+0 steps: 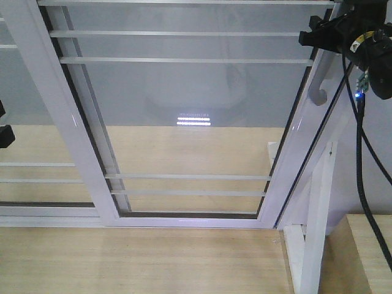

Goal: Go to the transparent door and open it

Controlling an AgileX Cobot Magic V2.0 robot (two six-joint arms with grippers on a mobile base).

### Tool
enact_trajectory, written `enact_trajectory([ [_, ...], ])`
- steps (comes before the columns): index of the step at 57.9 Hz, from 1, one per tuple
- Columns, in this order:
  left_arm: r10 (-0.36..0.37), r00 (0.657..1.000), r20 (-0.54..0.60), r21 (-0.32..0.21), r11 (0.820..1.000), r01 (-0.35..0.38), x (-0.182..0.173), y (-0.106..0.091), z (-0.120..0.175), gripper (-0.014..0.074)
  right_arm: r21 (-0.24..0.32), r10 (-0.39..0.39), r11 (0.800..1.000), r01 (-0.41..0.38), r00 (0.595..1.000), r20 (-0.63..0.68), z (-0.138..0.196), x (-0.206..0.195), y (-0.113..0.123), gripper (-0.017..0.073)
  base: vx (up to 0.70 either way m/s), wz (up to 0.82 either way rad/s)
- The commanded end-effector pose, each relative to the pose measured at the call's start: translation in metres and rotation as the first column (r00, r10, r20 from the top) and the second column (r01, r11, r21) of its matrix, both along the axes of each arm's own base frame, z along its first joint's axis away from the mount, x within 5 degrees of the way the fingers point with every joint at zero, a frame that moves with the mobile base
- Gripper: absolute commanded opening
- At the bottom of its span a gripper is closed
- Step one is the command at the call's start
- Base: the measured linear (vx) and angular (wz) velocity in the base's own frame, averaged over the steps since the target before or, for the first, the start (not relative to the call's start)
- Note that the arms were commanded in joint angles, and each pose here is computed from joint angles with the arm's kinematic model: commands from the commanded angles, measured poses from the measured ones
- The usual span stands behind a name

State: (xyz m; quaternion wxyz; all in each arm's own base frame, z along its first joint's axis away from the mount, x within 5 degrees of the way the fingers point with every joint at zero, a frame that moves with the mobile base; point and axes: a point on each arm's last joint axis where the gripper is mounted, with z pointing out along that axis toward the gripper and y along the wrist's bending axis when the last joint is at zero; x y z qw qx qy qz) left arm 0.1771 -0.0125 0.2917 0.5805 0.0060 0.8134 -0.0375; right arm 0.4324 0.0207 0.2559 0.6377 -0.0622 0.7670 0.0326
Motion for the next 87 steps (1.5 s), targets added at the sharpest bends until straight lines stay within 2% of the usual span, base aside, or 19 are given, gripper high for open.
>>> enact_trajectory([
  [1, 0.005, 0.992, 0.128, -0.014, 1.000, -0.003, 0.004, 0.000, 0.018, 0.0373, -0.048, 0.158, 0.987, -0.152, 0.972, 0.176, 0.039, -0.008, 0.045, 0.0417, 0.00, -0.01],
  [38, 0.006, 0.988, 0.153, -0.016, 1.000, -0.003, 0.004, 0.000, 0.020, 0.0373, -0.046, 0.288, 0.958, -0.285, 0.941, 0.178, 0.039, -0.021, 0.102, 0.0417, 0.00, 0.00],
  [48, 0.006, 0.988, 0.153, -0.016, 1.000, -0.003, 0.004, 0.000, 0.020, 0.0373, -0.053, 0.282, 0.959, -0.277, 0.949, 0.141, 0.045, -0.028, 0.104, 0.0417, 0.00, 0.00],
  [57, 0.005, 0.988, 0.153, -0.015, 1.000, -0.003, 0.004, 0.000, 0.020, 0.0373, -0.011, 0.164, 0.986, -0.164, 0.986, 0.005, 0.065, -0.043, 0.082, 0.0417, 0.00, 0.00],
  [64, 0.004, 0.988, 0.154, -0.012, 1.000, -0.002, 0.004, 0.000, 0.021, 0.0373, -0.039, 0.099, 0.994, -0.100, 0.995, -0.023, 0.084, -0.069, 0.057, 0.0417, 0.00, 0.00],
  [71, 0.004, 0.988, 0.152, -0.012, 1.000, -0.002, 0.005, 0.000, 0.020, 0.0373, -0.056, 0.029, 0.998, -0.031, 0.998, -0.048, 0.086, -0.100, 0.028, 0.0417, 0.00, 0.00],
  [79, 0.004, 0.989, 0.151, -0.012, 1.000, -0.002, 0.005, 0.000, 0.020, 0.0373, -0.085, -0.094, 0.993, 0.080, 0.980, -0.178, 0.064, -0.149, -0.008, 0.0417, 0.00, 0.00],
  [87, 0.002, 0.989, 0.145, -0.007, 1.000, -0.001, 0.005, 0.000, 0.019, 0.0373, -0.103, -0.157, 0.985, 0.140, 0.970, -0.184, 0.065, -0.191, -0.023, 0.0417, 0.00, 0.00],
])
